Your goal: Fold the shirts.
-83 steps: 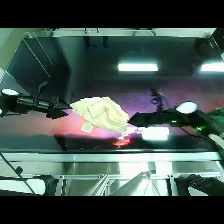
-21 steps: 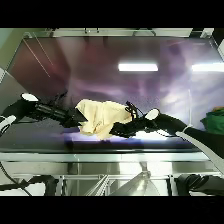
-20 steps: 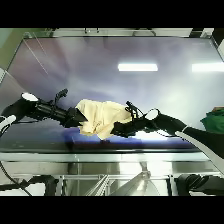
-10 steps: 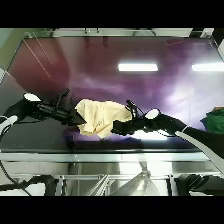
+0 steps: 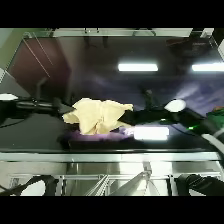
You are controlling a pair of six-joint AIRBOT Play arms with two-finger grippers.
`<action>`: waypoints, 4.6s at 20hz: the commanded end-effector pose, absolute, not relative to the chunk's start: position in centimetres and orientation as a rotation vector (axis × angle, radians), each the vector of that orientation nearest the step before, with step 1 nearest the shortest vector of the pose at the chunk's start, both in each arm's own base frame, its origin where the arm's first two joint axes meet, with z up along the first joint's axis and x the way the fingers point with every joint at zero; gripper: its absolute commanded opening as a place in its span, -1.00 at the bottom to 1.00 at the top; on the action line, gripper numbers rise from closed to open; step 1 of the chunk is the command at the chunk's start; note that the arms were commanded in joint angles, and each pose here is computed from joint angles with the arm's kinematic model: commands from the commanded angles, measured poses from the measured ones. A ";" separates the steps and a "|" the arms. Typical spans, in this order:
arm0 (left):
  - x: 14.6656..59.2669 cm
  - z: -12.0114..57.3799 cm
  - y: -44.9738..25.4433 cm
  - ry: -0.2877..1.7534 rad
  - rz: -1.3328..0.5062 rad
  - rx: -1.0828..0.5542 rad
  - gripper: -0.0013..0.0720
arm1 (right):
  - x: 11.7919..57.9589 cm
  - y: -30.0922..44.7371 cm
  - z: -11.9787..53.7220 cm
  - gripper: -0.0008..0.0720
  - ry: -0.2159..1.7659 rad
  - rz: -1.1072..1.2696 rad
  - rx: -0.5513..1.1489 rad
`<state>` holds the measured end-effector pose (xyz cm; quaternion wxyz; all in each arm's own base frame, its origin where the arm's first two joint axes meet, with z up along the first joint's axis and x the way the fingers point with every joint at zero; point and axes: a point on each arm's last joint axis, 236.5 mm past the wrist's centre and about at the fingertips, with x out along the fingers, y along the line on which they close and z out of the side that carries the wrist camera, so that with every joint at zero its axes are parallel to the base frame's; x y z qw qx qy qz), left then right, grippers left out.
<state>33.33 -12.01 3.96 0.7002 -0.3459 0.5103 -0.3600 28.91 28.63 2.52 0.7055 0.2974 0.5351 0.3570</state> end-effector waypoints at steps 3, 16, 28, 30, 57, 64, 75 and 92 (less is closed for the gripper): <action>33.4 26.0 -7.3 0.495 -0.905 -0.734 -0.91 | 31.4 18.8 21.2 -0.94 0.639 0.771 0.578; 28.2 36.7 -7.1 0.392 -0.891 -0.475 -0.91 | 27.1 6.5 37.7 -0.94 0.175 0.456 0.224; 50.4 7.0 -7.8 0.973 -0.889 -0.819 -0.01 | 50.4 5.5 9.2 -0.12 0.604 0.471 0.504; 51.2 8.0 -5.3 0.998 -0.858 -0.812 -0.01 | 49.9 3.7 9.1 -0.10 0.651 0.457 0.477; 23.2 -8.6 -0.8 1.641 -0.360 -0.982 0.12 | 28.1 10.2 -11.1 -0.93 1.379 0.477 0.797; 25.5 -12.4 -2.6 1.581 -0.278 -0.827 0.69 | 28.1 10.4 -10.7 -0.93 1.370 0.493 0.790; 29.9 -6.9 -7.8 1.426 -0.659 -0.973 -0.92 | 26.9 9.8 -5.4 -0.93 1.320 0.613 0.846; 16.1 48.6 -10.0 -0.077 -1.272 -0.440 -0.90 | 23.0 8.9 51.1 -0.93 -0.204 0.599 0.054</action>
